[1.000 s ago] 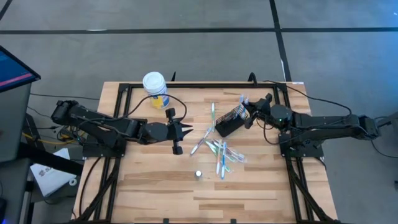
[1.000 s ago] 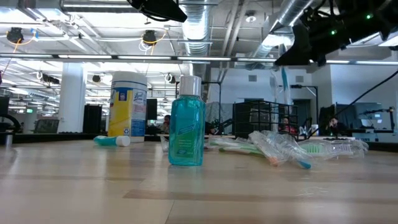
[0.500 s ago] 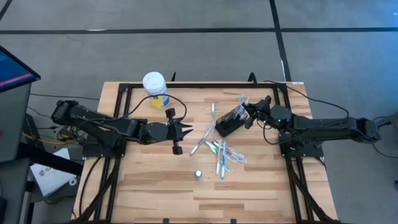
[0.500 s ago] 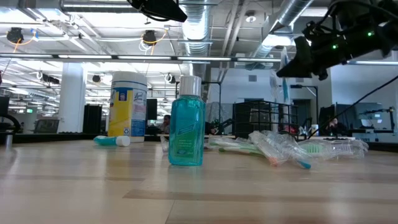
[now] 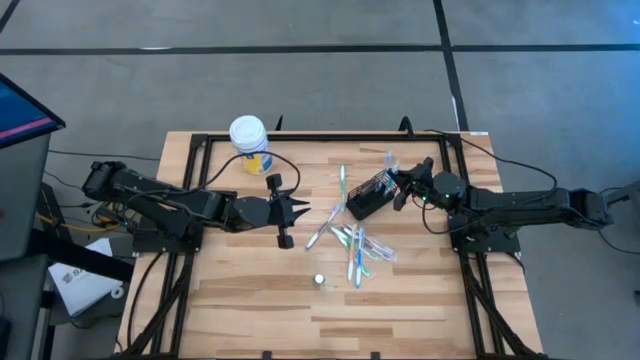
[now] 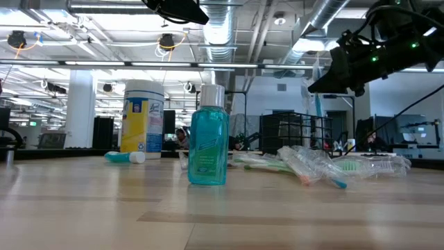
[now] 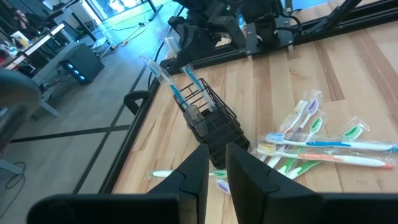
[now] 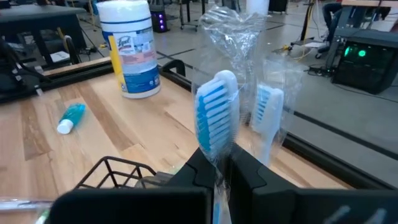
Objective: Pick & Place toothbrushing station
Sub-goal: Put the blue toothbrush into the mesh organizer
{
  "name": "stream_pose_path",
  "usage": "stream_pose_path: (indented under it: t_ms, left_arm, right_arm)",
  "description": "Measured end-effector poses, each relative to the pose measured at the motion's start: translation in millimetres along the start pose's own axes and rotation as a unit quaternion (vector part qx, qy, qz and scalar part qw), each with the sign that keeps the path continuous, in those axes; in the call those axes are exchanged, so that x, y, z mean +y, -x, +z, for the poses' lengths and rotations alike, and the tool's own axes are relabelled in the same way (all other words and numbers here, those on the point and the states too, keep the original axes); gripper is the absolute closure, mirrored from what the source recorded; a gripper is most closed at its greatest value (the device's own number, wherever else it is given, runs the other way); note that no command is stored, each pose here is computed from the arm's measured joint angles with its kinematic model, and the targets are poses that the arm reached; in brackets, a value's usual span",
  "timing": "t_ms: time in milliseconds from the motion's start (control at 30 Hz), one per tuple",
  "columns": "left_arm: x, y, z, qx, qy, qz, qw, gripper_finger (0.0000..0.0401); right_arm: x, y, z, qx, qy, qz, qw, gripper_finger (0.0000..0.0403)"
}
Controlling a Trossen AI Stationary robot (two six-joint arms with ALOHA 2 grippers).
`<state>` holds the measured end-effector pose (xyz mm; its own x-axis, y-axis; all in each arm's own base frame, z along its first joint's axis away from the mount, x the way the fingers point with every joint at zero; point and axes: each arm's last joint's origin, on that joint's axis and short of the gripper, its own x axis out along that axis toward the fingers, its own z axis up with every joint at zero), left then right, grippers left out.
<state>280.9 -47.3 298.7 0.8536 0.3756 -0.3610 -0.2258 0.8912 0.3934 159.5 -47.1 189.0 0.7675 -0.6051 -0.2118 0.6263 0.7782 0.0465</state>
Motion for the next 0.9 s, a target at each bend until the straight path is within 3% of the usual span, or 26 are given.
stream_pose_path:
  t_ms: [500, 900]
  left_arm:
    - [0.0, 0.0, -0.1, 0.001, 0.0, 0.001, 1.0, 0.0352]
    - [0.1, 0.0, -0.2, 0.001, -0.001, 0.001, 1.0, 0.0352]
  right_arm:
    - [-0.4, -10.6, -4.6, 0.01, 0.007, 0.002, 1.0, 0.0356]
    - [-0.4, -10.6, -7.1, 0.024, 0.011, 0.009, 1.0, 0.0352]
